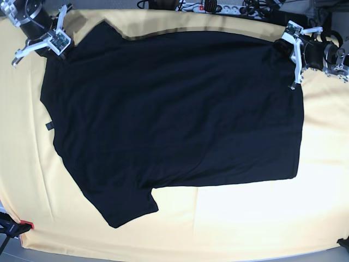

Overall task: Fold the T-shirt properly
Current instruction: 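Pull the grasped shirt edge with both grippers to straighten it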

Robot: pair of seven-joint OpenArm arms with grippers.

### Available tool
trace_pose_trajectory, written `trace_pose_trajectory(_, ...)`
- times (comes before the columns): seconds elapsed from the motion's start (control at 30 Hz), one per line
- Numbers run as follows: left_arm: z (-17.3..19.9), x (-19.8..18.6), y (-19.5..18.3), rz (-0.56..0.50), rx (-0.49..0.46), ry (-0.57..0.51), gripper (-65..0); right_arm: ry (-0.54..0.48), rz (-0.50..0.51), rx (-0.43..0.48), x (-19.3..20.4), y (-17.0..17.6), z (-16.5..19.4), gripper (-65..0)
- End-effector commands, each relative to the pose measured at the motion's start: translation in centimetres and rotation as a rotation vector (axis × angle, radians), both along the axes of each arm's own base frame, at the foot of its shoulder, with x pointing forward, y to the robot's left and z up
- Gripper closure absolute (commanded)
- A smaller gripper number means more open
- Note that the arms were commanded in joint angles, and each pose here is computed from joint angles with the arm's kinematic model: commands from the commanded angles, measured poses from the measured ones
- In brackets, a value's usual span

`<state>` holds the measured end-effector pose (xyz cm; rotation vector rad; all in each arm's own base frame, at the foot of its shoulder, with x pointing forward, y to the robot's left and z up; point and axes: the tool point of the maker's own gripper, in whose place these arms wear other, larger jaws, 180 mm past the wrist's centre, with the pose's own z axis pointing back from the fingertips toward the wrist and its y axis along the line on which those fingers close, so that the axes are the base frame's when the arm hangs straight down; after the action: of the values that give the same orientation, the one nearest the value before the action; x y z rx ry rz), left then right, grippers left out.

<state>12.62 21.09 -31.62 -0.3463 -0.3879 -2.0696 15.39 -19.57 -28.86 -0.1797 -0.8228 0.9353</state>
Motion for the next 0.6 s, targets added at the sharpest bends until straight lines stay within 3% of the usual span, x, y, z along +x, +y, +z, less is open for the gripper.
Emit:
trace_pose_trajectory(0.0, 0.7, 1.0, 0.1, 0.001, 0.005, -0.033, 0.0, -0.060, 0.024, 0.016, 1.2, 0.4, 1.4, 0.0)
trace_pose_trajectory(0.17, 0.2, 4.1, -0.3, 0.028, 0.044, -0.154, 0.0, -0.165, 0.086, 0.042, 4.4, 1.0, 3.4, 0.0)
trace_pose_trajectory(0.37, 0.1, 7.5, -1.7, 0.122, -0.004, -0.280, 0.0, -0.131, 0.037, 0.144, 7.2, -1.0, 1.7, 0.0)
trace_pose_trajectory(0.57, -1.6, 10.5, -0.7, 0.213, -0.008, -0.374, 0.0, -0.106, 0.003, 0.239, 9.4, -2.3, 0.7, 0.0)
